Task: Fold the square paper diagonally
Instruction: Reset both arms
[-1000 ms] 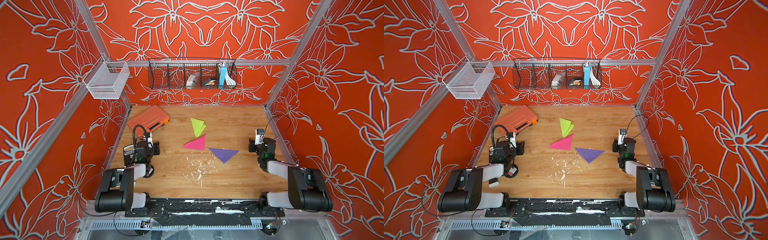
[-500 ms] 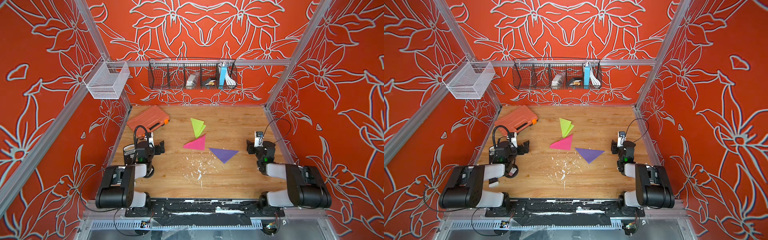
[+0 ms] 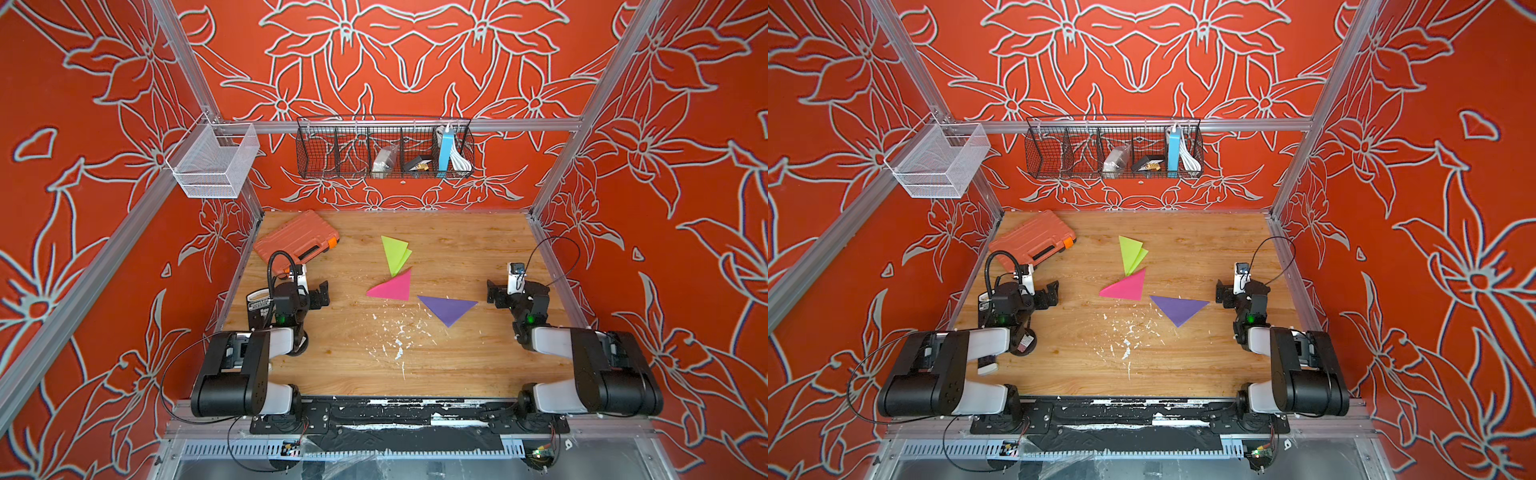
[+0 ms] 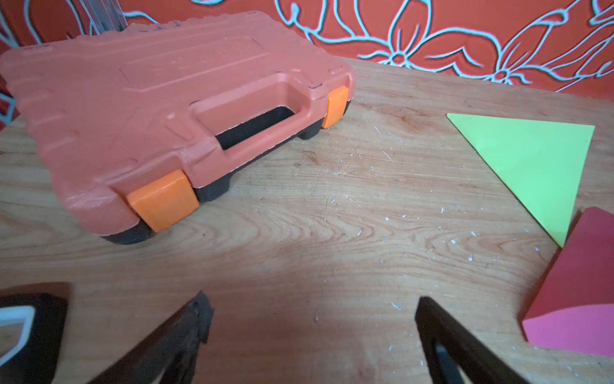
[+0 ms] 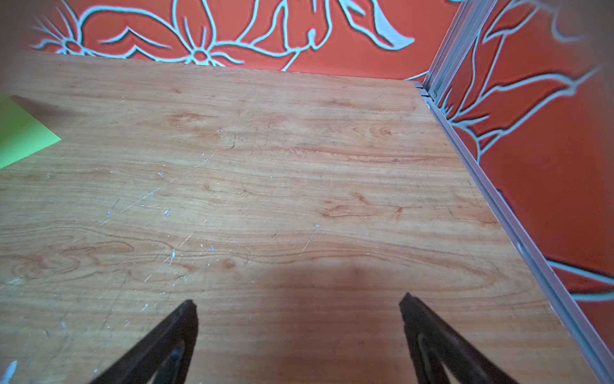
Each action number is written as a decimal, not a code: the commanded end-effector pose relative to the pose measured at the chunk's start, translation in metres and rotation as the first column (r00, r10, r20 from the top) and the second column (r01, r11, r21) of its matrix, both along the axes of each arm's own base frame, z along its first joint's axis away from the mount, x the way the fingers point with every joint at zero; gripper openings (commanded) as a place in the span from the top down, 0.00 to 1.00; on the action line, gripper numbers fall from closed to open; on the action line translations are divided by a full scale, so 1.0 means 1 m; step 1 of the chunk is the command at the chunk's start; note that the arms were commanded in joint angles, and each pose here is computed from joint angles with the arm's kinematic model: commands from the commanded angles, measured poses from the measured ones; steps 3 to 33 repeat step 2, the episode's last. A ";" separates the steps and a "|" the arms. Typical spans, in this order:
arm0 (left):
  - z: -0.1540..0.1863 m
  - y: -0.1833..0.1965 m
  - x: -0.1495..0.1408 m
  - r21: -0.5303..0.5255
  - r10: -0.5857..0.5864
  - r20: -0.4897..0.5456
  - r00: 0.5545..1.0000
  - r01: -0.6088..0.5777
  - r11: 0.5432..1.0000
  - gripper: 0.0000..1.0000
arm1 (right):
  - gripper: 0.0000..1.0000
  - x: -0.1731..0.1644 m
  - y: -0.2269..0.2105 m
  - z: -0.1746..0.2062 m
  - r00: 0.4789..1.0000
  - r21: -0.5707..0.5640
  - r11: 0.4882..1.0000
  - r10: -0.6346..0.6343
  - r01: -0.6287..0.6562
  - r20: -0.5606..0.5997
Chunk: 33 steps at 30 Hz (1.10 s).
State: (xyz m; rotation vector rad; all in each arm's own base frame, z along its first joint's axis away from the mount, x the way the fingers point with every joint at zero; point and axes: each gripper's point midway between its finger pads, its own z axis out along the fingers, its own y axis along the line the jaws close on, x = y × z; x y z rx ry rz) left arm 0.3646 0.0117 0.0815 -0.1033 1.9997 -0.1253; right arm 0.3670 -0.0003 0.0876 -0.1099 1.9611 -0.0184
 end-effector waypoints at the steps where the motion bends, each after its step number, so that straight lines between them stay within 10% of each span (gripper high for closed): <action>1: 0.004 -0.001 0.003 0.022 -0.005 0.019 1.000 0.004 1.000 0.02 | 0.02 0.005 -0.001 0.007 1.000 -0.010 1.000 -0.007 0.007 0.017; 33: 0.004 -0.001 0.003 0.022 -0.006 0.021 1.000 0.005 1.000 0.02 | 0.02 0.005 -0.001 0.007 1.000 -0.011 1.000 -0.006 0.007 0.018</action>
